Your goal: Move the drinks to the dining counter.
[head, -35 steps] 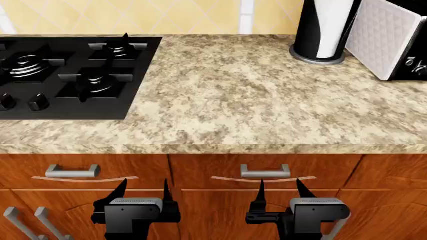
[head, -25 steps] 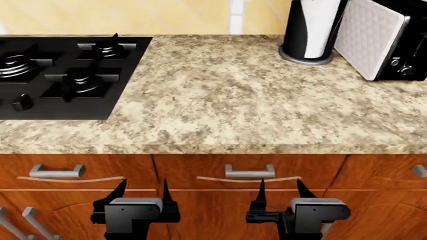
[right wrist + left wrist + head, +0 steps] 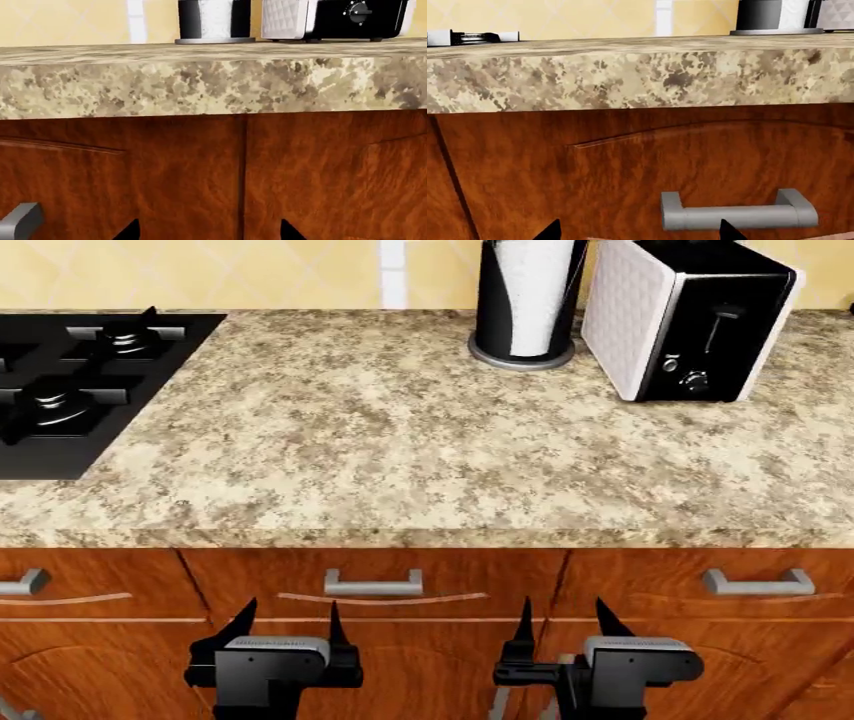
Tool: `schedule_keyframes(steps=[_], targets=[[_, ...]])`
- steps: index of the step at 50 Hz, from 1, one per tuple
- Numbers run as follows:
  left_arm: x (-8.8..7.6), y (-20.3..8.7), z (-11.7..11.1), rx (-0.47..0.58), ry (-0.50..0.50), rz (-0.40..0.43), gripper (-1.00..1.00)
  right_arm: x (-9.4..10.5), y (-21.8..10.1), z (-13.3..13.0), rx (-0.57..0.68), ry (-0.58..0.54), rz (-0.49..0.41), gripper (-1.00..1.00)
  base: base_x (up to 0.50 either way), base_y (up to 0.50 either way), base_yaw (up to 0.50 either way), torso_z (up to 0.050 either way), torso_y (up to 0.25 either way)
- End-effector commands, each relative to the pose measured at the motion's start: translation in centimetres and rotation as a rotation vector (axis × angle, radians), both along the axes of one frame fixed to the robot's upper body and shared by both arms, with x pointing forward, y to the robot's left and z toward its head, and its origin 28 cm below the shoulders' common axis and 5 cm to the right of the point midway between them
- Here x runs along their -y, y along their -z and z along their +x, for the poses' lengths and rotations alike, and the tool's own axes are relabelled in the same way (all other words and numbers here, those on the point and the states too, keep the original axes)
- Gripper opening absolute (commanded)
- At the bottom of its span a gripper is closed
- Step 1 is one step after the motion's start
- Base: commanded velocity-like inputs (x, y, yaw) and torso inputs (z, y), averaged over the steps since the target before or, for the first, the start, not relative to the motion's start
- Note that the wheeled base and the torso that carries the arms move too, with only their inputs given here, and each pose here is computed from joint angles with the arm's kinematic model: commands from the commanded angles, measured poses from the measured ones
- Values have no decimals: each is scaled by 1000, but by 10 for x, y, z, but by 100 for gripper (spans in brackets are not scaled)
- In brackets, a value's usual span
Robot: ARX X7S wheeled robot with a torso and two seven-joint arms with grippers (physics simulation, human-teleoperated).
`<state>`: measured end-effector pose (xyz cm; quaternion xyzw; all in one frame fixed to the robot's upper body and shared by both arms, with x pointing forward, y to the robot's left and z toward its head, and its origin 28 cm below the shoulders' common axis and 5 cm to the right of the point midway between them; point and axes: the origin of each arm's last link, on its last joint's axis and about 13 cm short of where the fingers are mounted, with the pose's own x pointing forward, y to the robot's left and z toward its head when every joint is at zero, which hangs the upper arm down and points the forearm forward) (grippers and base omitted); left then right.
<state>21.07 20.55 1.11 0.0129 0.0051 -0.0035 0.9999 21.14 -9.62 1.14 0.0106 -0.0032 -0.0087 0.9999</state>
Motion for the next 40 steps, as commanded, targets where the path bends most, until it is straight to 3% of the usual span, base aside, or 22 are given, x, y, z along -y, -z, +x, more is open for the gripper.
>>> schedule_keyframes(steps=[1,40], targets=[[0,0,-1,-2,2,2,100,0,0,0,1,0,1,100,0,-500,0,0,0],[1,1,-1,-4,9,6,100,0,0,-1,3,3,8,100,0,-500,0,0,0]])
